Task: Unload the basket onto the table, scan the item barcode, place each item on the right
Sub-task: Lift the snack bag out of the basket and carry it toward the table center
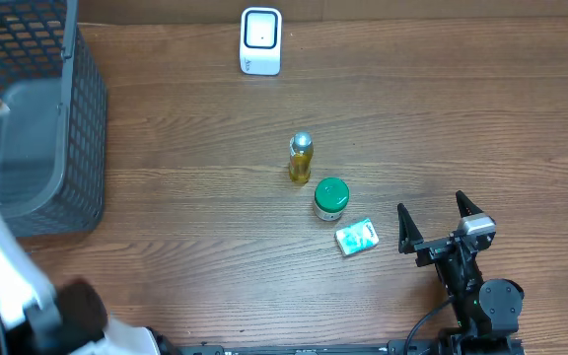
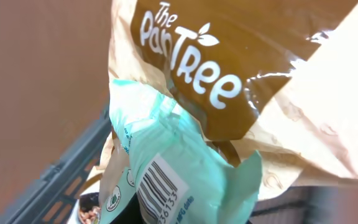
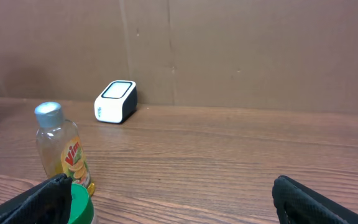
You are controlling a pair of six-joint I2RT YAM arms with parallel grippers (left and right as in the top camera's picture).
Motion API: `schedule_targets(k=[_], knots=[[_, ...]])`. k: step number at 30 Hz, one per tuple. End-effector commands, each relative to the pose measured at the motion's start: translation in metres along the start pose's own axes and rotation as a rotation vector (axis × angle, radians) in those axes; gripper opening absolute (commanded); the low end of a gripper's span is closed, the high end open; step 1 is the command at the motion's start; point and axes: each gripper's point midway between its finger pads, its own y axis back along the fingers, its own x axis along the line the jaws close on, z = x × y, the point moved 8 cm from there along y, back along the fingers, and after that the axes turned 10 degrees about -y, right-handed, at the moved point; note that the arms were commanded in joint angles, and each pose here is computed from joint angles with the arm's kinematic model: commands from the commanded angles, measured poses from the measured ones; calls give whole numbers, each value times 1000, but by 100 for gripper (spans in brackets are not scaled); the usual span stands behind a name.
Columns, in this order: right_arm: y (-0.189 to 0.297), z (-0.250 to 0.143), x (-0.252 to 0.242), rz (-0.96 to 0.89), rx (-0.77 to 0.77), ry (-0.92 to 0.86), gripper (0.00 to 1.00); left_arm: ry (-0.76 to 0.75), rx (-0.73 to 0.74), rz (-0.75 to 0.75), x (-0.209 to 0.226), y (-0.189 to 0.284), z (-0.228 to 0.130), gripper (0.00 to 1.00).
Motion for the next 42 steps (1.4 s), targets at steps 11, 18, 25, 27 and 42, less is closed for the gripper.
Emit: schedule_targets(k=[11, 18, 25, 27, 42], knots=[[0, -2, 0, 3, -3, 5, 100, 49, 226, -535, -100, 105, -40, 5], [0, -2, 0, 3, -3, 5, 100, -126, 381, -558, -166, 107, -77, 4], [0, -2, 0, 3, -3, 5, 100, -193, 493, -492, -223, 101, -127, 5], [0, -2, 0, 3, -3, 5, 100, -192, 513, -459, -234, 97, -142, 6], [0, -2, 0, 3, -3, 5, 100, -294, 480, -230, -282, 62, -259, 5]])
